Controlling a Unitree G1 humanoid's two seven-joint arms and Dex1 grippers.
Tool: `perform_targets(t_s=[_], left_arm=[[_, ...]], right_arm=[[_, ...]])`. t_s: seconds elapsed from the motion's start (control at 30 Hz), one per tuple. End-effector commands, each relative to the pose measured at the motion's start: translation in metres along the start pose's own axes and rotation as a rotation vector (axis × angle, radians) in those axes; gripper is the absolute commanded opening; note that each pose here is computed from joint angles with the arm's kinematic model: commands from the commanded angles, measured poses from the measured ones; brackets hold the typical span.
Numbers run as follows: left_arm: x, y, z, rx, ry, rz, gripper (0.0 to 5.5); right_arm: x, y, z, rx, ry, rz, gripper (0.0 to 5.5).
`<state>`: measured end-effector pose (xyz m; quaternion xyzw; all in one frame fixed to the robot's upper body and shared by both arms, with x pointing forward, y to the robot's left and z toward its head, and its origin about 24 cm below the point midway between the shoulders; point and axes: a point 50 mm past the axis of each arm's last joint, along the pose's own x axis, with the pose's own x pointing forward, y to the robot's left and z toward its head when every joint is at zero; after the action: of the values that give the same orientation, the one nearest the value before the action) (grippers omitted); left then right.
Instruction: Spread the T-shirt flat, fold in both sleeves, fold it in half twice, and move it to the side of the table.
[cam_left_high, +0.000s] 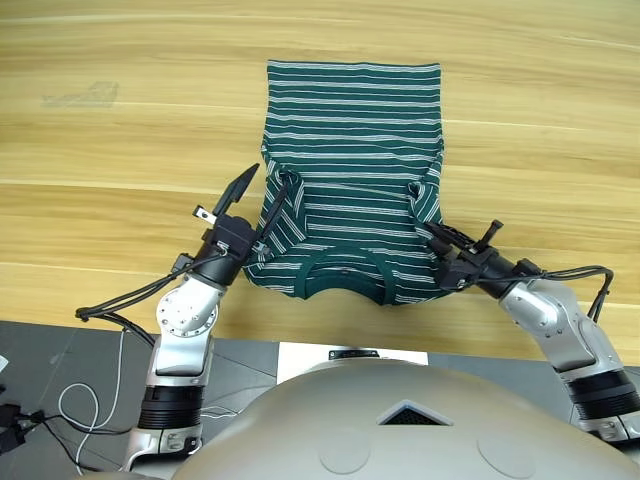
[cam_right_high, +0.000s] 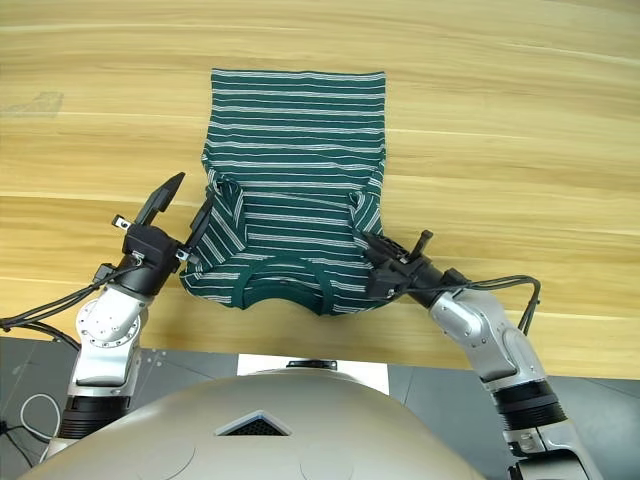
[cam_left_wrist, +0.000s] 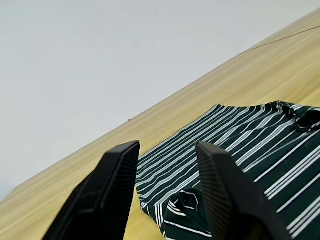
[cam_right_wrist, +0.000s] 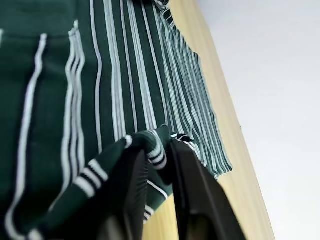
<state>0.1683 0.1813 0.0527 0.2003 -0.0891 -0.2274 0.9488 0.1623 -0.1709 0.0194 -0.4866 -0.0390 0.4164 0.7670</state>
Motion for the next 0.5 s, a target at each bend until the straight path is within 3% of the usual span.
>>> perform_targets(t_s=[0.03,0.23,0.37,0.5], left_arm=[[0.006,0.0,-0.001,0.007,-0.009,-0.008,2.09],[0.009,-0.002,-0.004,0.006,-0.007,-0.036,2.09],[0.014,-0.001,-0.006,0.009,-0.017,-0.054,2.09],[0.01,0.019,-0.004,0.11,-0.023,-0.036,2.09]], right_arm=[[0.005,0.0,0.002,-0.034,-0.032,0.053,1.68],[0.019,0.001,0.01,-0.05,-0.072,0.05,2.83],[0.027,-0.001,0.014,-0.043,-0.079,0.008,2.88],[0.015,-0.046,0.027,0.028,-0.169,-0.245,2.88]])
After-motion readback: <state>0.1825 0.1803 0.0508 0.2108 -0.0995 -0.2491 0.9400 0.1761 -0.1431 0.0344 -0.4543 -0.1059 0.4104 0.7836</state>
